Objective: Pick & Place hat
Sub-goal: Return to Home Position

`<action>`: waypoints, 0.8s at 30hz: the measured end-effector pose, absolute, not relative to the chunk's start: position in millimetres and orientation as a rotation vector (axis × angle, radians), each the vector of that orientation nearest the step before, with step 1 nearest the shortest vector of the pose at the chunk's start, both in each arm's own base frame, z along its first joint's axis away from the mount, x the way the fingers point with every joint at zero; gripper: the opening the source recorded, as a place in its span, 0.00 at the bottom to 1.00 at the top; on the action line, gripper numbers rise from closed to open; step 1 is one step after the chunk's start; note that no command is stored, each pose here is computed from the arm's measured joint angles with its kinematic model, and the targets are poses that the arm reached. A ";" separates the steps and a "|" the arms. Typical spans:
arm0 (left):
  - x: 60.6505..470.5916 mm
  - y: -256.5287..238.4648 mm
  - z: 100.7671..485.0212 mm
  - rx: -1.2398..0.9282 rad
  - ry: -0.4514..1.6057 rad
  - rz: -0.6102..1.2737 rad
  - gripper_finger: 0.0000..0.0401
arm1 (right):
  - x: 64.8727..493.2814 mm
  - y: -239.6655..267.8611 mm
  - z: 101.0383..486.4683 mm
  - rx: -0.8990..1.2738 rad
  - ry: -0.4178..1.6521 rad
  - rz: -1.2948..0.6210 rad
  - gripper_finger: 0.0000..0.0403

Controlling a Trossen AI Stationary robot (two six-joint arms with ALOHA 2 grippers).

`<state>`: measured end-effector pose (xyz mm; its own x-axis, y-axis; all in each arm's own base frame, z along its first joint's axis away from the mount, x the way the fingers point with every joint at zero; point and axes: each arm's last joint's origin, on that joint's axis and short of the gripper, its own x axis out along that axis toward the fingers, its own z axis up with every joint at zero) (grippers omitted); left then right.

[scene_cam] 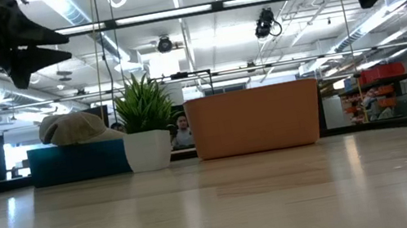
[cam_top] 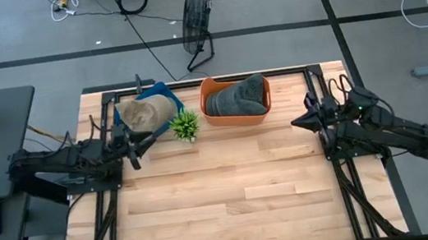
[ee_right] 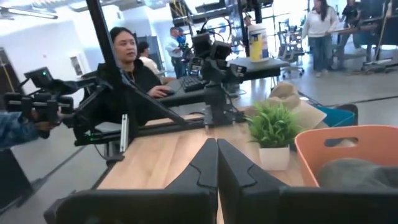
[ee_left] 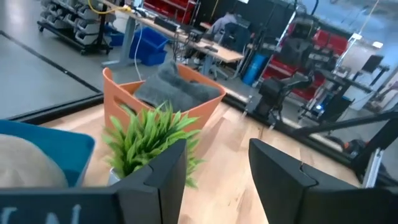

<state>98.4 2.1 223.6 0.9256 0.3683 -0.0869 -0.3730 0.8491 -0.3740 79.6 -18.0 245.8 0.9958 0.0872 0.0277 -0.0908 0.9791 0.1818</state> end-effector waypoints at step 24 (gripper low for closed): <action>102.6 2.0 163.7 -0.347 -0.029 0.395 0.44 | 87.0 -21.4 191.2 0.209 -0.070 0.085 0.00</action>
<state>102.6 2.0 163.7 0.9234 0.3819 -0.0391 -0.3721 0.8651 -0.3364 87.0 -21.4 191.2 0.9940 0.0766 0.0785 -0.0912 0.9748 0.2036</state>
